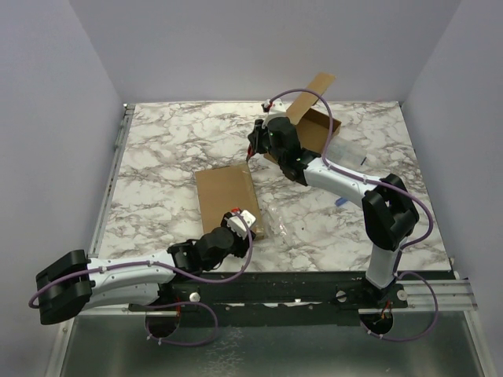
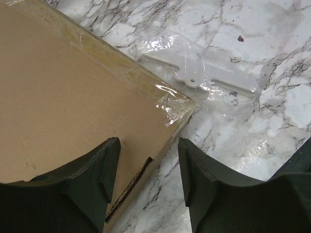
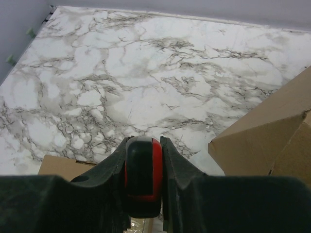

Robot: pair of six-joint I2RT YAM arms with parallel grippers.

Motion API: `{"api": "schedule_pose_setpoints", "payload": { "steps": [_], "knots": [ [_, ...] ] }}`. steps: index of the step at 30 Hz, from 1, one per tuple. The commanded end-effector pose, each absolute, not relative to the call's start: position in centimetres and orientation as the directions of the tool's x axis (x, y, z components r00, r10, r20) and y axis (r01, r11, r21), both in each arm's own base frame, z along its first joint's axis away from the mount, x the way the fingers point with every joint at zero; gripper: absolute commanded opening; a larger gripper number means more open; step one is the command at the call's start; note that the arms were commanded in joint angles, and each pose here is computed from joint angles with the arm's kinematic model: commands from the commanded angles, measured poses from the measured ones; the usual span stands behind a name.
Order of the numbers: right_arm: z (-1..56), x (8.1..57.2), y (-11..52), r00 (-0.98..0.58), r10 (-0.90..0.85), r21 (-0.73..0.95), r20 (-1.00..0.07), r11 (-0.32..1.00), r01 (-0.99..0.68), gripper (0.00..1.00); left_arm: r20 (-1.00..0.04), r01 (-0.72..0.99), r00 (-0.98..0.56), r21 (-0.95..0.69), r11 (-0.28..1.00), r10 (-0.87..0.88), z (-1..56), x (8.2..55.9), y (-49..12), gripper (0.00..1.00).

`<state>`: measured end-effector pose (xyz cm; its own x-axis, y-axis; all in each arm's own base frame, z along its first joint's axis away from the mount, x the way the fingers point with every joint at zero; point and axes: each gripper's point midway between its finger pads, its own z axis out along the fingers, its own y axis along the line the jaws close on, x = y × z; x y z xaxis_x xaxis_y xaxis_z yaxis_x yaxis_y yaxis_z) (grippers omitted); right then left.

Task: Unpack the express box
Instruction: Cut the express box at the center of the board.

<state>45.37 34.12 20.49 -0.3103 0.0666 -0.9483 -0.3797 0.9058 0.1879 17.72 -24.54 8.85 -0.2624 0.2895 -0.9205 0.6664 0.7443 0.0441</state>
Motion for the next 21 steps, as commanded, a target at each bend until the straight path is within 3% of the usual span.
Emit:
{"api": "schedule_pose_setpoints", "payload": {
  "steps": [1, 21],
  "knots": [
    [21.7, 45.5, 34.1, -0.275, 0.044, 0.149, -0.96, 0.915, -0.374, 0.0, -0.929, 0.649, -0.257, 0.037, 0.76, 0.265, 9.7, 18.2, -25.2, 0.57],
    [21.5, 45.2, 34.3, -0.285, 0.043, 0.155, -0.958, 0.912, -0.38, 0.0, -0.918, 0.638, -0.271, 0.054, 0.768, 0.289, 9.1, 18.6, -25.4, 0.55]
  ]
}}
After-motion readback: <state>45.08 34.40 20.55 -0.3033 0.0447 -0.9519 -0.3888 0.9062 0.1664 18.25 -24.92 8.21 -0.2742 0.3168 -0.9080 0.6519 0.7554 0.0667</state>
